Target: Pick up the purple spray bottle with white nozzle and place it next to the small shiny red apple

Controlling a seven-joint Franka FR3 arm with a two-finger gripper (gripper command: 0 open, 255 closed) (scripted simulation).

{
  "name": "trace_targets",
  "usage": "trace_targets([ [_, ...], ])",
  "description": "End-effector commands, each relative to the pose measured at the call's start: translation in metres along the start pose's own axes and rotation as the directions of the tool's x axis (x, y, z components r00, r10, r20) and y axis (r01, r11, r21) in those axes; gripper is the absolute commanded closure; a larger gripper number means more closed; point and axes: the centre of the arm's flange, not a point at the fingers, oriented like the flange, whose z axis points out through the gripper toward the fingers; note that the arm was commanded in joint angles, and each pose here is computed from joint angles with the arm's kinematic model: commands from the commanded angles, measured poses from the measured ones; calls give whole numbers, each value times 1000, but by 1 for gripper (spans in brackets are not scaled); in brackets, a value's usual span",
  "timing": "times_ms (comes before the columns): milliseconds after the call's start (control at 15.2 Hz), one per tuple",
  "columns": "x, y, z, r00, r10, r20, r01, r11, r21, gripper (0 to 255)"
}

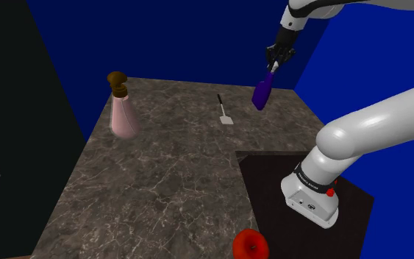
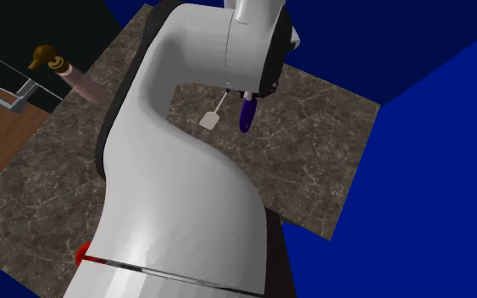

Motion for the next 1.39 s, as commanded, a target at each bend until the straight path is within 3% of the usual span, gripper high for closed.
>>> trace_targets([
  [0, 0, 0, -11, 1000, 0, 0, 0, 1000, 0, 255],
  [1320, 4, 0, -116, 1000, 0, 0, 0, 1000, 0, 255],
])
